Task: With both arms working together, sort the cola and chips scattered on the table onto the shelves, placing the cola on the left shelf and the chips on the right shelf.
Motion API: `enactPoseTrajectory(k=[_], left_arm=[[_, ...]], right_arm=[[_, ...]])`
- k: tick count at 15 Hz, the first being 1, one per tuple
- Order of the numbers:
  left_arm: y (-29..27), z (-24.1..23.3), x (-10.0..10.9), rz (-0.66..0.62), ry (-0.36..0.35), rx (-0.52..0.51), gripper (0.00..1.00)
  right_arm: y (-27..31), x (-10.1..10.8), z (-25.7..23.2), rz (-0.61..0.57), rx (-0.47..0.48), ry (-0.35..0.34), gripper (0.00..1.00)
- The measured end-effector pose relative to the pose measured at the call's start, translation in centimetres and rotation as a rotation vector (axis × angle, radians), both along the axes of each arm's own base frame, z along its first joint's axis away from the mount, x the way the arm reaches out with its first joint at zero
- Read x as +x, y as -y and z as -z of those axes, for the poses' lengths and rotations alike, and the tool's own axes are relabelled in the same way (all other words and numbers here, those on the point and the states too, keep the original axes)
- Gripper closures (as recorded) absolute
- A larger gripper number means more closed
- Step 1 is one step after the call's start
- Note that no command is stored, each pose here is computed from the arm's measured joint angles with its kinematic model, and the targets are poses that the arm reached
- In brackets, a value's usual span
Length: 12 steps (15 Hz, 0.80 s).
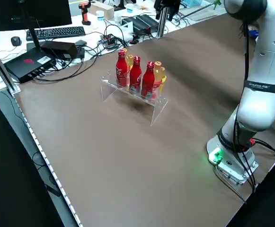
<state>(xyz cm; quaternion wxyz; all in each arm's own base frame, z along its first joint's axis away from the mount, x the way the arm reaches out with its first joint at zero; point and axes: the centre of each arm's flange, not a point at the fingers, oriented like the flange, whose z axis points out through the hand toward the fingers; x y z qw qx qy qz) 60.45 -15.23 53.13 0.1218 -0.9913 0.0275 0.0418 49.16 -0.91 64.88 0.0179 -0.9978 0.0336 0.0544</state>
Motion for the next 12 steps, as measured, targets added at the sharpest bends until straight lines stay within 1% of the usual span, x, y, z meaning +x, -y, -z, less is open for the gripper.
enactPoseTrajectory(k=[3, 5, 6, 8, 9, 12], left_arm=[[-2.4, -3.7, -0.9, -0.056, 0.010, -0.115, 0.00], [-4.6, -7.1, -2.2, -0.055, 0.033, -0.183, 0.00], [-5.6, -8.5, -3.2, -0.044, 0.024, -0.201, 0.00], [-6.5, -10.2, -5.4, -0.008, -0.027, -0.208, 0.00], [-6.6, -10.5, -6.0, 0.009, -0.040, -0.208, 0.00], [-6.3, -10.1, -6.2, 0.069, -0.066, -0.211, 0.00]], right_arm=[[0.0, 0.0, 0.0, 0.000, 0.000, -0.001, 0.00], [0.0, 0.0, 0.0, 0.000, 0.000, -0.002, 0.00], [0.0, 0.0, 0.0, 0.000, 0.000, -0.002, 0.00], [0.0, 0.0, 0.0, 0.000, 0.000, -0.002, 0.00], [0.0, 0.0, 0.0, 0.001, 0.000, -0.002, 0.00], [0.4, -0.1, 0.0, 0.008, 0.001, -0.004, 0.00]])
